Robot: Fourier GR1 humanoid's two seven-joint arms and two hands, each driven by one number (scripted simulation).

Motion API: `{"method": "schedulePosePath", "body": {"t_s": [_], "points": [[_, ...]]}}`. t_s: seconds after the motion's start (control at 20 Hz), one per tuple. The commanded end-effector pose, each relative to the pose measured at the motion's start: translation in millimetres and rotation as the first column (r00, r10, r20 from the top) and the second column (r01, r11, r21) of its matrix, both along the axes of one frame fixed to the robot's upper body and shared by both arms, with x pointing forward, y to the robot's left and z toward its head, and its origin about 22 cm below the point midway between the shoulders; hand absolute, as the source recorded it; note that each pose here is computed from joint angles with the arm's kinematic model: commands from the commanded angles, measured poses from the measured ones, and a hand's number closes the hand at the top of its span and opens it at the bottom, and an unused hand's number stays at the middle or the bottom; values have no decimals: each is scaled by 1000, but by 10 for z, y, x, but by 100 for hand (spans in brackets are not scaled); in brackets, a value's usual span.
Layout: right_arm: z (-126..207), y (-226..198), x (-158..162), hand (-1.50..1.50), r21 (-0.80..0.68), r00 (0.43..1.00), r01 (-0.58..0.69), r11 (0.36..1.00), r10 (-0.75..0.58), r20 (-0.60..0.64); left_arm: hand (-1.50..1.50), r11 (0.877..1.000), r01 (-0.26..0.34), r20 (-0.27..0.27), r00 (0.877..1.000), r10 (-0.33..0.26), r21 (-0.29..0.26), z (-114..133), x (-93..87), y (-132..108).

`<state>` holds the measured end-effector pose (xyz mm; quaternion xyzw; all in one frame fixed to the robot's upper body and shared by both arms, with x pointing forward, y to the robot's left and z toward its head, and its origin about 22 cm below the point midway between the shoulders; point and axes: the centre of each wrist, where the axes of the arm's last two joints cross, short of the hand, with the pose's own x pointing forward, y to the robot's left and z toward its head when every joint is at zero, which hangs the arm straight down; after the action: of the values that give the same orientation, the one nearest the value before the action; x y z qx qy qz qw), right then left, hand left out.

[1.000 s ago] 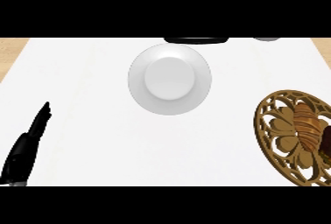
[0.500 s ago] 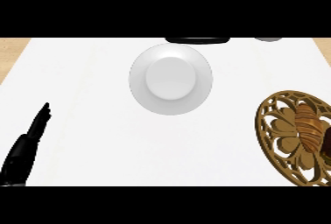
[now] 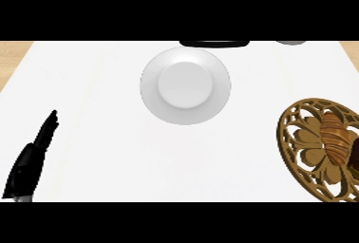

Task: Pick the croissant from the placemat and place it in the plate

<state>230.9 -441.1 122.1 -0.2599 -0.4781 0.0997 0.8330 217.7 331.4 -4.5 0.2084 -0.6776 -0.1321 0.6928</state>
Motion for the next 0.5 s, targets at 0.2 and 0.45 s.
{"method": "schedulePosePath", "body": {"t_s": [0.2, 0.45], "points": [[-284, 99, 355, -150, 15, 995, -87, 996, 88, -51, 0, 1000, 5, -2, 1000, -4, 16, -75, -59, 92], [-476, 171, 335, -150, 38, 988, -133, 990, 135, -72, 0, 1000, 16, -8, 1000, -16, 10, 147, -24, 114]]}}
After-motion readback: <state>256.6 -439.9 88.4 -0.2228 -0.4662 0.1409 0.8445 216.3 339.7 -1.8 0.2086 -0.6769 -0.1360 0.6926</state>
